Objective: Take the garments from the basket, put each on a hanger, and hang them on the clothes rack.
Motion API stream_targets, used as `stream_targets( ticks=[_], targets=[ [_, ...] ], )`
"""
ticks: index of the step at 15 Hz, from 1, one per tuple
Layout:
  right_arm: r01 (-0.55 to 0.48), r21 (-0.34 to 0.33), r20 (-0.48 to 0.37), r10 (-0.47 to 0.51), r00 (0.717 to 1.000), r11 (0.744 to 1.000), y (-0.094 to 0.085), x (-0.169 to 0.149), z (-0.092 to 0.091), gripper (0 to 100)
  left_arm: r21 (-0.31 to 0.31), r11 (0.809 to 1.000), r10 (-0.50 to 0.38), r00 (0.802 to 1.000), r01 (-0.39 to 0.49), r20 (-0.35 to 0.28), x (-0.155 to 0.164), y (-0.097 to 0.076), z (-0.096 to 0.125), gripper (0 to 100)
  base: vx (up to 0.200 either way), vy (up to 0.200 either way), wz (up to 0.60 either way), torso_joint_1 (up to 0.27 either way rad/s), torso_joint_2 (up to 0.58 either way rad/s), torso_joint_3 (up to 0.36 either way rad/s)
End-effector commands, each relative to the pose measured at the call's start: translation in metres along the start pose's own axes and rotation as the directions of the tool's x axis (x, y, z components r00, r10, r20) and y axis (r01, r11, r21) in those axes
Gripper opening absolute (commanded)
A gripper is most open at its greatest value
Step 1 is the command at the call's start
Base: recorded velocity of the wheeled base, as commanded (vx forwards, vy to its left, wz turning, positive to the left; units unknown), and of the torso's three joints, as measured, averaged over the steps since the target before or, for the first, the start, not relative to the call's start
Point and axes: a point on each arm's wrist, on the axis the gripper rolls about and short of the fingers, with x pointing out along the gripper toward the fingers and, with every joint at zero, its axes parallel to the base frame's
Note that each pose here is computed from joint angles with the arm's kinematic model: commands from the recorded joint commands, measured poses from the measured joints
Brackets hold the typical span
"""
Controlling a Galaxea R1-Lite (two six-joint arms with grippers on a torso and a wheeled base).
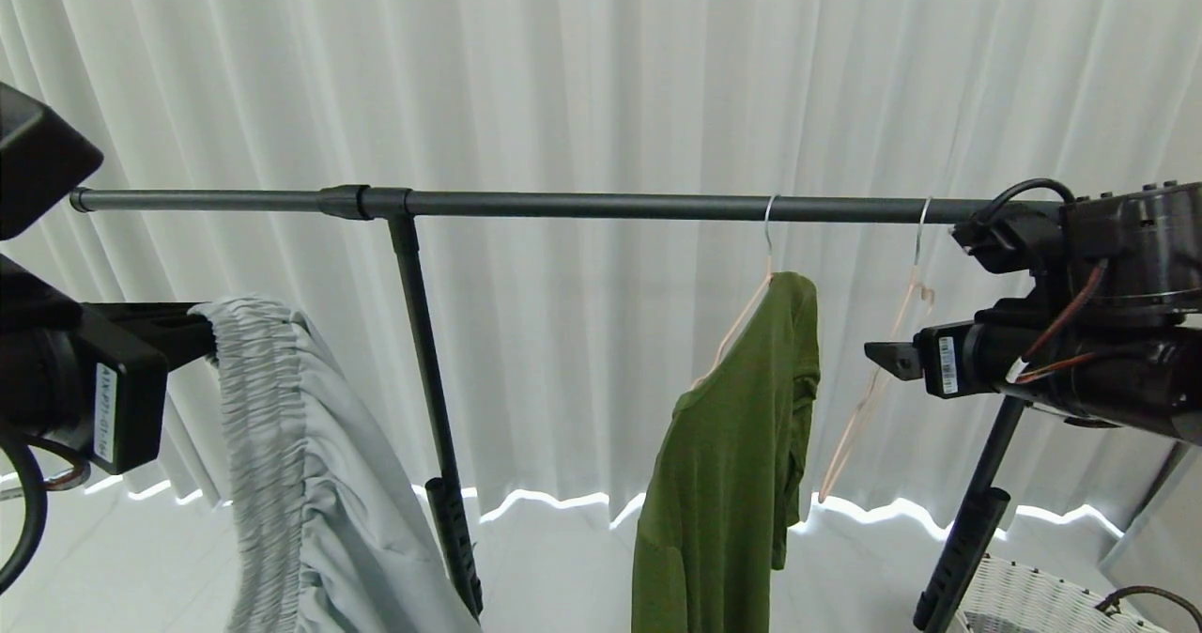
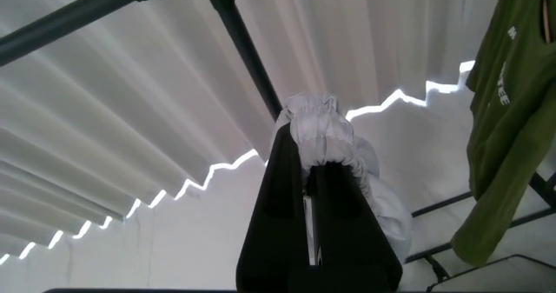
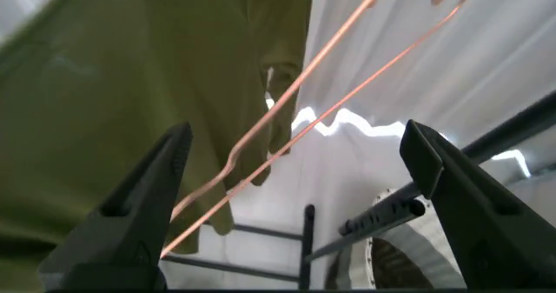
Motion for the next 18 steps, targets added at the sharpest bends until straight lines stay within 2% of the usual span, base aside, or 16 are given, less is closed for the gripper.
stream_targets(
  ticks=[1,3,7,13,15,18],
  targets=[
    [0.033,-0.015,-0.047,-0.033,0.998,0.999,0.003,0.019,-0.006,100,0.000,1.000,0.001,1.000,-0.001,-0.001,0.000,0.000,0.000,0,0.000,0.000,0.00,0.000,0.00,0.000],
    [0.078,-0.017,-0.067,-0.078,0.995,0.997,-0.001,0.024,-0.011,100,-0.001,1.000,0.002,1.000,-0.002,0.002,-0.001,0.000,0.000,0,0.000,0.000,0.00,0.000,0.00,0.000],
    [0.106,0.002,-0.073,-0.106,0.992,0.994,-0.009,0.026,-0.011,100,-0.001,1.000,0.002,1.000,-0.002,0.002,-0.001,0.000,0.000,0,0.000,0.000,0.00,0.000,0.00,0.000],
    [0.120,0.009,-0.073,-0.120,0.990,0.993,-0.013,0.023,-0.012,100,0.000,1.000,0.000,1.000,0.000,0.001,-0.001,0.000,0.000,0,0.000,0.000,0.00,0.000,0.00,0.000],
    [0.122,0.049,-0.075,-0.118,0.990,0.991,-0.012,0.022,-0.011,100,0.000,1.000,-0.001,1.000,0.001,0.003,-0.001,0.000,0.000,0,0.000,0.000,0.00,0.000,0.00,0.000],
    [0.115,0.054,-0.093,-0.110,0.990,0.992,-0.010,0.021,-0.010,100,0.001,1.000,-0.003,1.000,0.003,-0.003,-0.001,-0.001,-0.002,0,0.000,0.000,0.00,0.000,0.00,0.000]
  ],
)
